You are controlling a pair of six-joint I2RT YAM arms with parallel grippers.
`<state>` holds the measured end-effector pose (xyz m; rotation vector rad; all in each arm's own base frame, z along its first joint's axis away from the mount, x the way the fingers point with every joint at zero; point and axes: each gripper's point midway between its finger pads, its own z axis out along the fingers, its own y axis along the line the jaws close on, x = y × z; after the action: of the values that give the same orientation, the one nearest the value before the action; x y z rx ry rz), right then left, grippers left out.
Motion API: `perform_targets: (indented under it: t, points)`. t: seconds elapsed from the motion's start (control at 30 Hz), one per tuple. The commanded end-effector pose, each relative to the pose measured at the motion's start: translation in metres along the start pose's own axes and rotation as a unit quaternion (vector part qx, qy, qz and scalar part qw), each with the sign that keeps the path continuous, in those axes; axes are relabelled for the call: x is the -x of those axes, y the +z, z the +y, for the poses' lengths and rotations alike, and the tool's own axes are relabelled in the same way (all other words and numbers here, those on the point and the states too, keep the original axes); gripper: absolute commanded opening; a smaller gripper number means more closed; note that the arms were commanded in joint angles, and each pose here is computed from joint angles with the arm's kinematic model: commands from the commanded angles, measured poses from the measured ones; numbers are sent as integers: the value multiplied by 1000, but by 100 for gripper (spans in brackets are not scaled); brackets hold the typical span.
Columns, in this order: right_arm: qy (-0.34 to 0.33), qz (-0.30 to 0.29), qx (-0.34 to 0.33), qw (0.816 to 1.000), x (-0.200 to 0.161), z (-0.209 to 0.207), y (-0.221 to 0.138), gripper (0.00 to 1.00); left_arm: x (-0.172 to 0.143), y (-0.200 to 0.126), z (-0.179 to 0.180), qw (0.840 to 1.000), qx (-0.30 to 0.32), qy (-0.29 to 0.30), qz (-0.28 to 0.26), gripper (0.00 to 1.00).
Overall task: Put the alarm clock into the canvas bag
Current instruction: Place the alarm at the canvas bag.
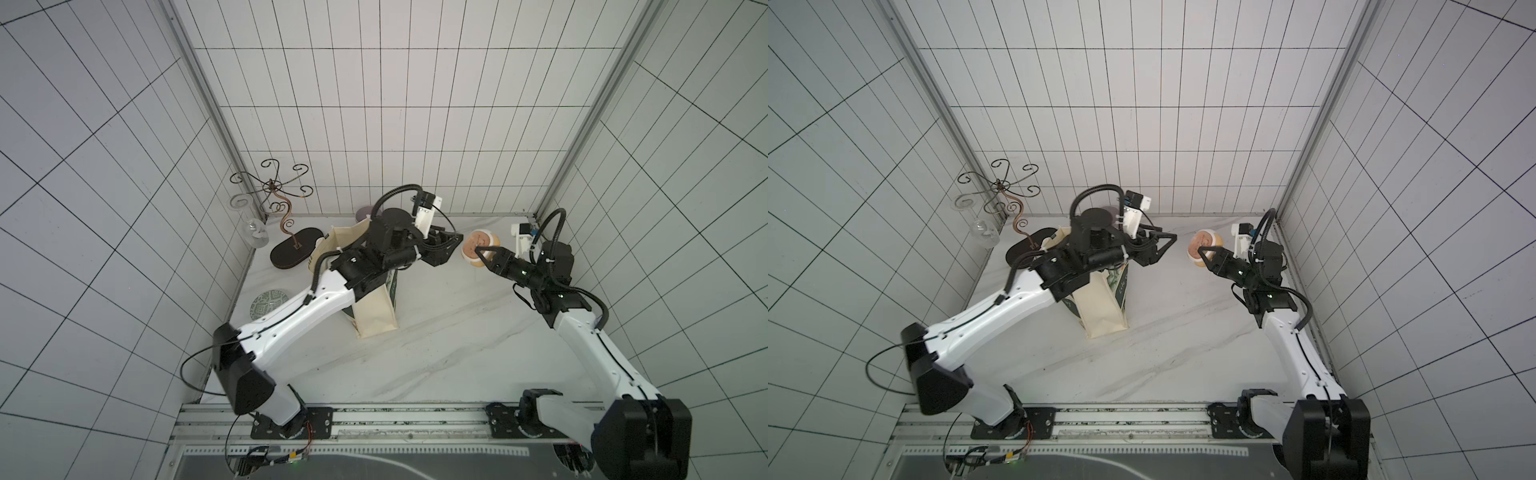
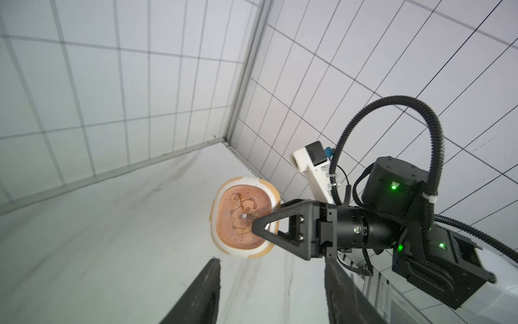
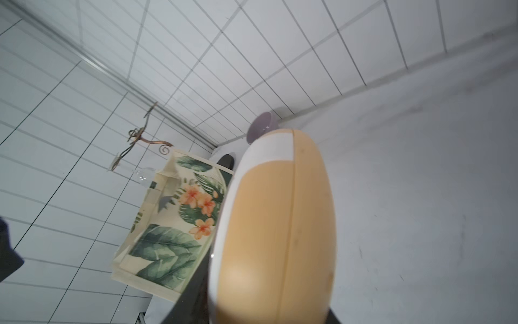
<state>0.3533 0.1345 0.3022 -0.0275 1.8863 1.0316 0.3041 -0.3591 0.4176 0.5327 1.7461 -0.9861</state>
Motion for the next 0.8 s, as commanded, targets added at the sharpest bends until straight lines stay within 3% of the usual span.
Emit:
perform_targets:
  t: [0.0, 0.17, 0.33, 0.5, 0.67, 0.77]
  points:
    - [-87, -7, 59, 994, 33, 78, 9, 31, 3, -50, 52, 995, 99, -6, -5, 67]
    - [-126, 44, 115, 984, 23, 145, 65, 30, -3, -141, 134, 973, 216, -61, -48, 72]
    - [-138, 72, 125, 980, 9, 178, 121, 30, -33, -189, 195, 949, 293, -108, -32, 74]
    - [-167, 118, 73, 976, -16, 168, 174, 29, -68, -210, 233, 927, 349, -137, 7, 76]
    - [-181, 173, 34, 967, -48, 142, 205, 29, -85, -250, 271, 877, 468, -111, 18, 82]
    - [-194, 207, 21, 959, -68, 132, 217, 30, -90, -246, 275, 881, 458, -119, 21, 82]
